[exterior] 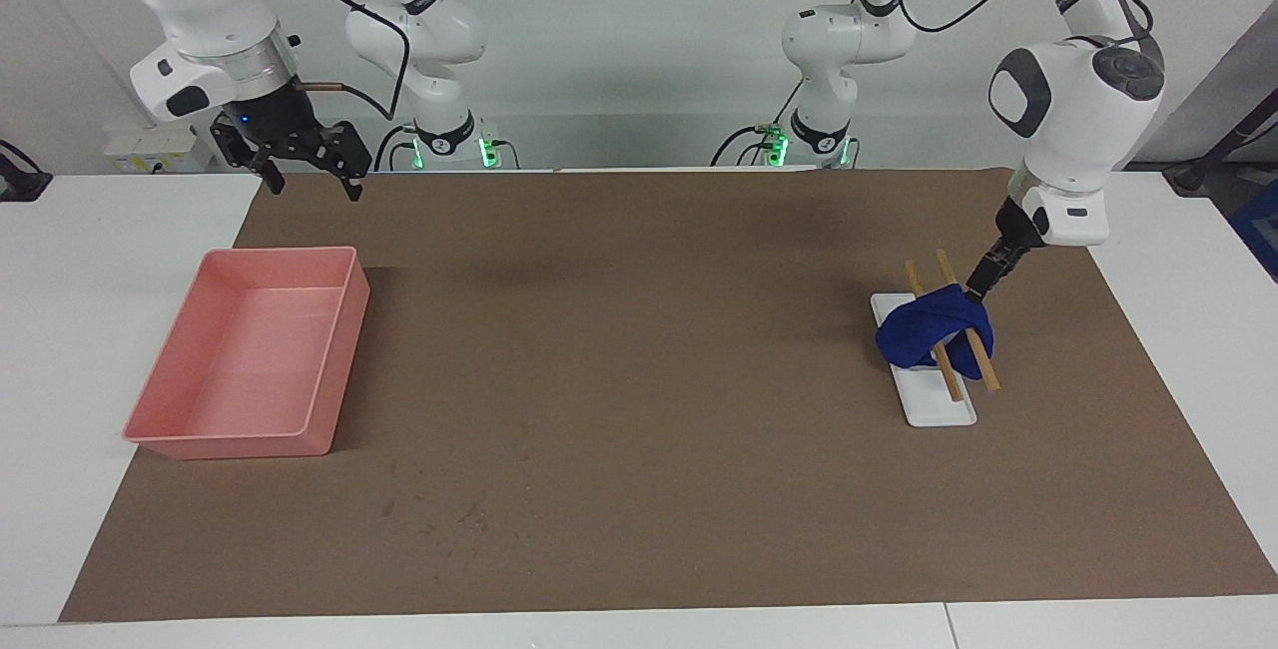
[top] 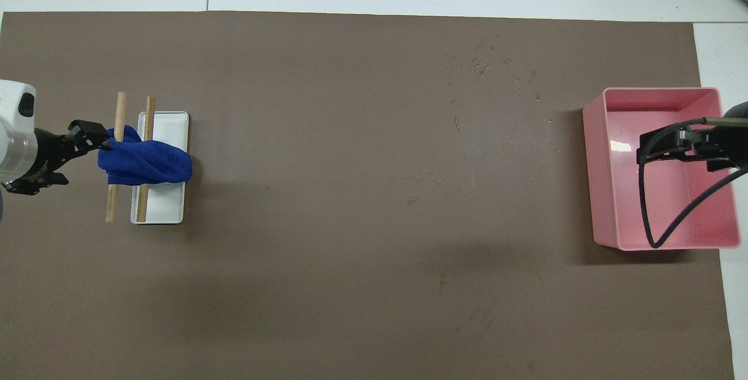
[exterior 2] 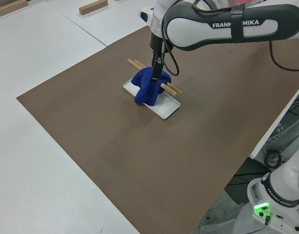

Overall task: Wipe water with towel using both arms
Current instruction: 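Reach the left gripper to the blue towel and grasp it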

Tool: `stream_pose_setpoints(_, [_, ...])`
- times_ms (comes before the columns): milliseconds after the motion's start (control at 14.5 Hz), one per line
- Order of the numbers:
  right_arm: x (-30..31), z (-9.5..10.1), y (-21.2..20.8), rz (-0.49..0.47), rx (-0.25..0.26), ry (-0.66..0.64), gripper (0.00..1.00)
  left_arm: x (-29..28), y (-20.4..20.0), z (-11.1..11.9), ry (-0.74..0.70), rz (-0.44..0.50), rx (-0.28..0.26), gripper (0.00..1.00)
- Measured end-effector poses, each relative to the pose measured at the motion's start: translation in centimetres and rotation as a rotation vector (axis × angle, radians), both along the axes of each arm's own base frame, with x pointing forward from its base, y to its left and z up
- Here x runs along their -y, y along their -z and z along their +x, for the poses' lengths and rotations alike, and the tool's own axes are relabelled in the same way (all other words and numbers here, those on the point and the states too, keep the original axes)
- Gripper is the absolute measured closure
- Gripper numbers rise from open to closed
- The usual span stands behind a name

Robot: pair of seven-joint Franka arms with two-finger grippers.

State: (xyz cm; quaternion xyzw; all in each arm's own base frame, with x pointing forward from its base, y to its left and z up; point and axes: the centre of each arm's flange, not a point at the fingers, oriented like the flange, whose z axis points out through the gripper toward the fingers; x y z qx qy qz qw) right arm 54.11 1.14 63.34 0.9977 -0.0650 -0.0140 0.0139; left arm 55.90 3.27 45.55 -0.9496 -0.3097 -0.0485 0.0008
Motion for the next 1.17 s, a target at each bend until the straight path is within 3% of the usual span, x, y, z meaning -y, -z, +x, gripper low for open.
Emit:
stream_pose_setpoints(207, [0.0, 0.0, 0.0, 0.000, 0.000, 0.000, 0.00, 0.1, 1.1, 1.4, -0.117, -0.012, 0.068, 0.00])
stream_pose_setpoints(346, [0.0, 0.0, 0.0, 0.000, 0.000, 0.000, 0.00, 0.3, 1.5, 1.8, -0.161, -0.018, 0.081, 0.00])
stream_pose_setpoints(898, [0.0, 0.0, 0.0, 0.000, 0.000, 0.000, 0.00, 2.1, 3.3, 1.3, -0.251, -0.032, 0.053, 0.11])
stream_pose_setpoints(1106, [0.0, 0.0, 0.0, 0.000, 0.000, 0.000, 0.00, 1.9, 3.0, 1.3, -0.262, -0.029, 0.057, 0.46])
stream_pose_setpoints(1175, [0.0, 0.0, 0.0, 0.000, 0.000, 0.000, 0.00, 1.8, 2.7, 1.2, -0.263, -0.028, 0.060, 0.52])
